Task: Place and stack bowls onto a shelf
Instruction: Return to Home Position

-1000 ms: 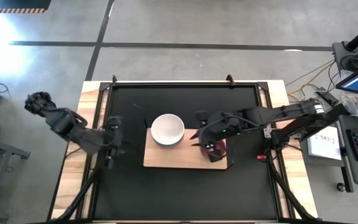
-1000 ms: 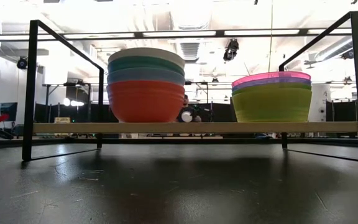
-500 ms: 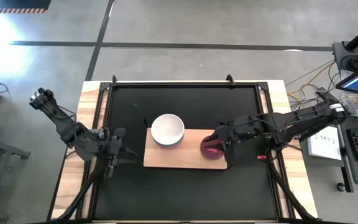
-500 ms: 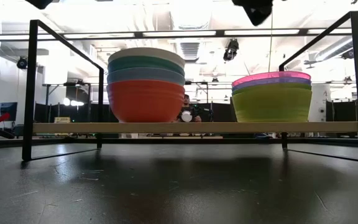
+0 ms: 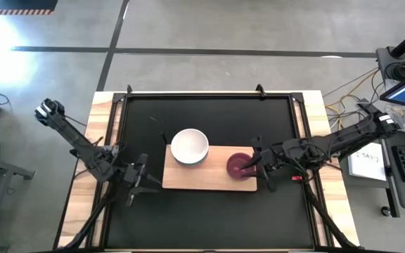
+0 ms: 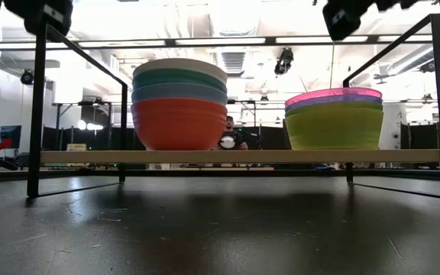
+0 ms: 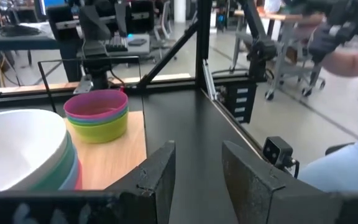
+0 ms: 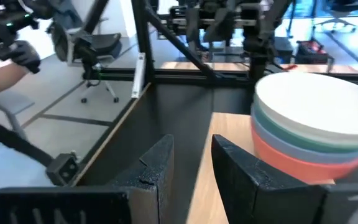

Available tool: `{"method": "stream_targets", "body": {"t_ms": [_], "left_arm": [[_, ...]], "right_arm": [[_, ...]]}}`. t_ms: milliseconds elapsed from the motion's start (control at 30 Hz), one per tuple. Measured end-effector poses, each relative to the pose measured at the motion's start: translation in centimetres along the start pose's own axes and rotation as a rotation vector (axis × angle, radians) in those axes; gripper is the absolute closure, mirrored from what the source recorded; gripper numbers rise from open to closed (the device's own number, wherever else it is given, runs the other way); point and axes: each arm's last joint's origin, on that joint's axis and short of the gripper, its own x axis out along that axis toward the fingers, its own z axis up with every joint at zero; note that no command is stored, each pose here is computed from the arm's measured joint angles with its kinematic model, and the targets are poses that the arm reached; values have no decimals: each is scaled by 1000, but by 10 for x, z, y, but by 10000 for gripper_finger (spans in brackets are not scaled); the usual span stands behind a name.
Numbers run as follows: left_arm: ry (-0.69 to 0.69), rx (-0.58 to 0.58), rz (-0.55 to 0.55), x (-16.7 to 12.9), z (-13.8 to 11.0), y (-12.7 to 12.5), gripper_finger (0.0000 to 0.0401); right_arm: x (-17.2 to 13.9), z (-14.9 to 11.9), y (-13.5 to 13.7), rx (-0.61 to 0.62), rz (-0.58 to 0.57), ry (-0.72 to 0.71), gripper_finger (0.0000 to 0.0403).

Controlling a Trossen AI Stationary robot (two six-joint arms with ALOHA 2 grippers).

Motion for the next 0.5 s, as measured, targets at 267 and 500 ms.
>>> {"method": "stream_targets", "body": {"t_ms": [267, 500], "left_arm": [[-40, -20, -4, -3, -19, 3, 288], [-39, -5, -4, -3, -20, 3, 288]], "right_arm": [[-2, -25, -2, 5, 7, -72, 305], [-6, -42, -3, -34, 13, -142, 305]]}}
